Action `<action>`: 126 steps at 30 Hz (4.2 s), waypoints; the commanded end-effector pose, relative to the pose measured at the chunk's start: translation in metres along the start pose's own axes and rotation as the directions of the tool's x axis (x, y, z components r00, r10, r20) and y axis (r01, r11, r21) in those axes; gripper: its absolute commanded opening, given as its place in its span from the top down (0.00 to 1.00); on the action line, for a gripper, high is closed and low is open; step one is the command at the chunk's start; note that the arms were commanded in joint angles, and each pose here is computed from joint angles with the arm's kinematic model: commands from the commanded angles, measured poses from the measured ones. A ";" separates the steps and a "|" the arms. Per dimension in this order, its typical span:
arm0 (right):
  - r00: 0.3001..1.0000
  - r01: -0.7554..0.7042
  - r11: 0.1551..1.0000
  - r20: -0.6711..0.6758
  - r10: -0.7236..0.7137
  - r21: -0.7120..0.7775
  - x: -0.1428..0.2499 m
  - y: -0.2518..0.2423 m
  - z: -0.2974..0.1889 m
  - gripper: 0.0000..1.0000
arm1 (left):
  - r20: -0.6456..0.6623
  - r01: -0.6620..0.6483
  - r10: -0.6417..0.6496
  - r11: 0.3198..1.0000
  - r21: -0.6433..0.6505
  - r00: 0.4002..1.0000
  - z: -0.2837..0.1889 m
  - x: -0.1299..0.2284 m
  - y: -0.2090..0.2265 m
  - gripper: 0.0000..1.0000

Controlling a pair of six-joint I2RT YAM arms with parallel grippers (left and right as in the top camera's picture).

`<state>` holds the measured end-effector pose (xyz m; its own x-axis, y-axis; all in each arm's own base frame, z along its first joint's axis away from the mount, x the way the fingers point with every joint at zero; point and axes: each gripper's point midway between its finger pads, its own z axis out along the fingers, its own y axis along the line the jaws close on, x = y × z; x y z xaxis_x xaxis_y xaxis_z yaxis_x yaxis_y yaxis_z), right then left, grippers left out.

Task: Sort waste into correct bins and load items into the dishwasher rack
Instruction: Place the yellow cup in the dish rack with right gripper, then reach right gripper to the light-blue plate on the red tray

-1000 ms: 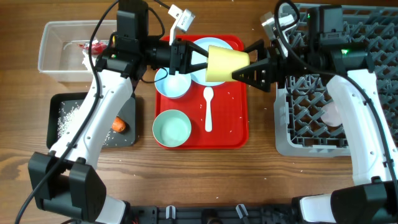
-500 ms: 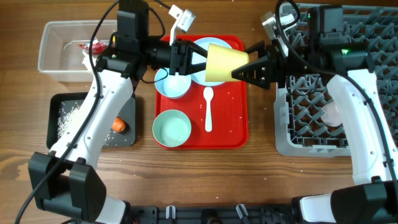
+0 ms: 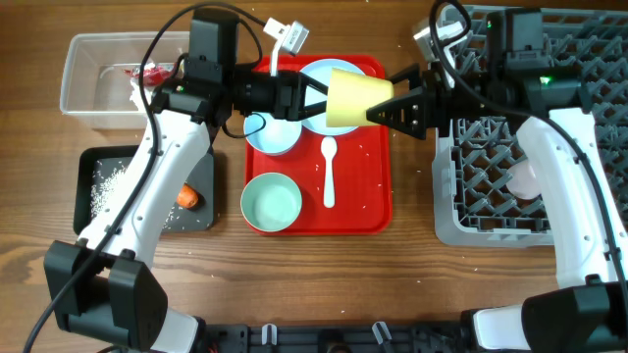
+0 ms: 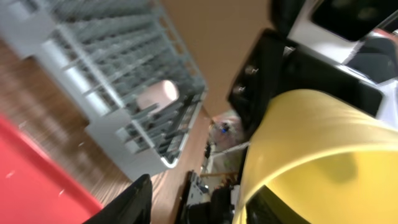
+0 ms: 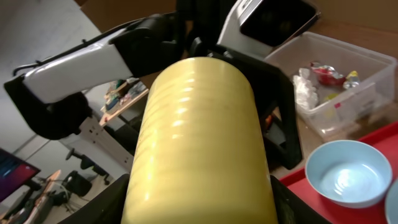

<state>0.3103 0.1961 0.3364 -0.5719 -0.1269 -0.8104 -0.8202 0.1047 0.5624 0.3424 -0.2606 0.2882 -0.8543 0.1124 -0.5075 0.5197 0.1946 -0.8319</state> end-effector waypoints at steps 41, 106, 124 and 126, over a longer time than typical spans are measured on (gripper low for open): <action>0.553 -0.601 -0.411 0.728 0.406 0.685 0.130 -0.072 -0.369 0.58 | 0.074 0.146 -0.166 0.479 -0.866 0.983 -0.049 0.075 0.174 0.39; 0.889 -0.362 0.163 0.287 0.356 0.918 0.006 -0.050 -0.196 0.00 | 0.069 0.147 -0.177 0.476 -0.867 0.982 -0.047 0.090 0.187 0.00; 0.900 -0.225 0.363 0.051 0.432 0.904 0.013 -0.065 -0.094 0.00 | 0.070 0.147 -0.178 0.476 -0.867 0.982 -0.047 0.090 0.187 0.00; 0.896 -0.228 0.361 0.050 0.441 0.904 0.015 -0.069 -0.093 0.00 | 0.069 0.147 -0.177 0.476 -0.867 0.982 -0.047 0.090 0.186 0.00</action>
<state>0.3519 0.0926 0.3047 -0.8693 -0.0128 -0.4942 -0.1467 0.9613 0.2332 0.3638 -0.1688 0.1019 -0.9289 0.0004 -0.3702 0.1139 0.9518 -0.2848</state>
